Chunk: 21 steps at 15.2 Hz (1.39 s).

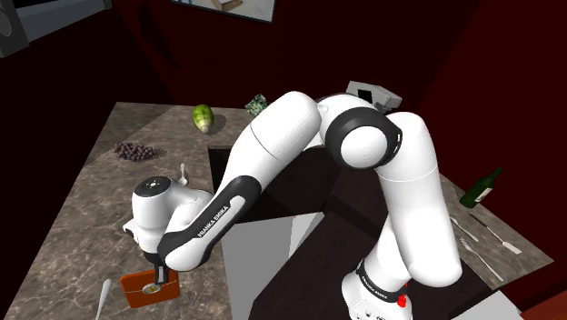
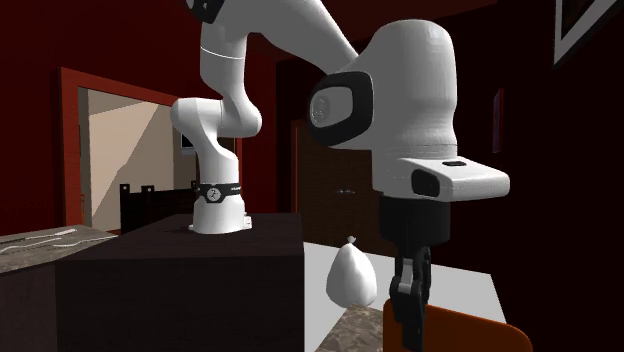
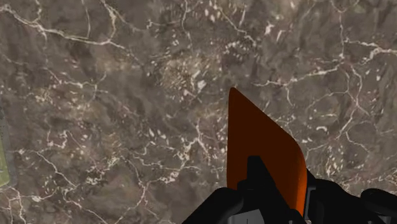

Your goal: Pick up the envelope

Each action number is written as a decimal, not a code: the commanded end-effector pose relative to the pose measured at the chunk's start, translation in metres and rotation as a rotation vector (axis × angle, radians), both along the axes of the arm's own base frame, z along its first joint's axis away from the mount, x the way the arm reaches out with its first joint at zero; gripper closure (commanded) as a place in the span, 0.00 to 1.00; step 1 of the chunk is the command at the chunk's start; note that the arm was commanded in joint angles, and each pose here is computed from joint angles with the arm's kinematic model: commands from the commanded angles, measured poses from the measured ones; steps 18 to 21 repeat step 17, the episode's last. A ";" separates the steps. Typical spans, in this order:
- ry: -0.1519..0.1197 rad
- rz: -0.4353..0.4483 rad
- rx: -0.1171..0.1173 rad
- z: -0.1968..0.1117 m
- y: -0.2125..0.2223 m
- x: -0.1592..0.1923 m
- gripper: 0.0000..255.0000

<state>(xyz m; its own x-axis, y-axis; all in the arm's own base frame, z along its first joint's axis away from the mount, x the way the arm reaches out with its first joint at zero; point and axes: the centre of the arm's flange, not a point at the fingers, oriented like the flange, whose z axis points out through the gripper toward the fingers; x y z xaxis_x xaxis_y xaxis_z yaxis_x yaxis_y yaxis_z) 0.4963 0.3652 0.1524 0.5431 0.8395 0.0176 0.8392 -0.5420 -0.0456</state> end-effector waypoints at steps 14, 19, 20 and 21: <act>0.000 0.000 0.000 0.074 0.000 0.000 1.00; 0.000 0.000 0.000 0.080 0.000 0.000 1.00; 0.000 0.000 0.000 0.080 0.000 0.000 1.00; 0.000 0.000 0.000 0.080 0.000 0.000 1.00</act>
